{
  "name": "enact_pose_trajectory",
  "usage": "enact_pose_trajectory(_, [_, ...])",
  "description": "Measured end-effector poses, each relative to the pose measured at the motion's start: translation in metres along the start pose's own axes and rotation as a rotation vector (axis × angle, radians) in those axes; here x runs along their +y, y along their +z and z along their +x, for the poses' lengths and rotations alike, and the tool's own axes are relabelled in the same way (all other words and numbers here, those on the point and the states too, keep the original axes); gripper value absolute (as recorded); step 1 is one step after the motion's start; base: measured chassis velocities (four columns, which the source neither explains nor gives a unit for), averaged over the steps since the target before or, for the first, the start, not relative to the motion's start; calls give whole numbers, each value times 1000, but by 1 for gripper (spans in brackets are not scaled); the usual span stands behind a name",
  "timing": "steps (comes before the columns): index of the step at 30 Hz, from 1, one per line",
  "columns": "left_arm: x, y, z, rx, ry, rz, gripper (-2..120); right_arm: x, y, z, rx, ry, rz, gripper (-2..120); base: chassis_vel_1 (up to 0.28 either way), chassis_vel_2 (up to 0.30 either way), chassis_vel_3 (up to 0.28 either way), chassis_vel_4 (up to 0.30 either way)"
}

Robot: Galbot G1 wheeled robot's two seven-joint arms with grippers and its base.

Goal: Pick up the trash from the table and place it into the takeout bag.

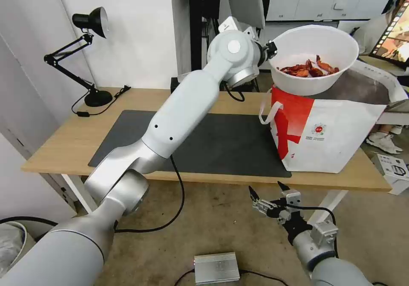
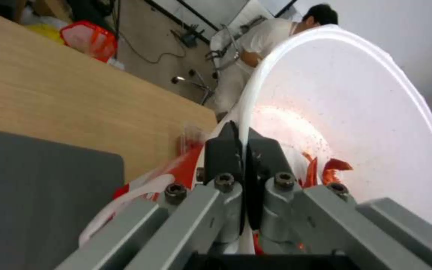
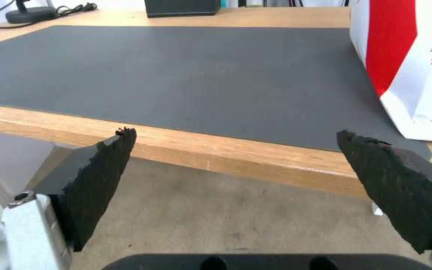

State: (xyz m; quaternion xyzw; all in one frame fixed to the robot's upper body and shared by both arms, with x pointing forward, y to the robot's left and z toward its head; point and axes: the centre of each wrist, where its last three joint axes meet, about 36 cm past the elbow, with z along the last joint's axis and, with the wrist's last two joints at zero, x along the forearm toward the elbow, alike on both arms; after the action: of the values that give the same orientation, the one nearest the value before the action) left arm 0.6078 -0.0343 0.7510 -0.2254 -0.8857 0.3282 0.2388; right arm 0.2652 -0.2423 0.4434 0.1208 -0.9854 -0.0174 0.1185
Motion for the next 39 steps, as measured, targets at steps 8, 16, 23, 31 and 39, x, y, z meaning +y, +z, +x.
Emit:
enact_pose_trajectory(8, [0, 3, -2, -40, 2, 25, 0, 0, 0, 0, 0, 0, 0, 100, 0, 0, 0, 0])
enact_pose_trajectory(16, [-3, 9, -2, -54, 57, 31, 0, 0, 0, 0, 0, 0, 0, 100, 0, 0, 0, 0])
enact_pose_trajectory(23, [4, 28, -12, -36, 41, 5, 0, 0, 0, 0, 0, 0, 0, 100, 0, 0, 0, 0])
enact_pose_trajectory(31, [8, 44, -18, -17, 23, -32, 0, 0, 0, 0, 0, 0, 0, 100, 0, 0, 0, 0])
enact_pose_trajectory(39, [5, 42, -15, -8, 25, -69, 8, 0, 0, 0, 0, 0, 0, 100, 0, 0, 0, 0])
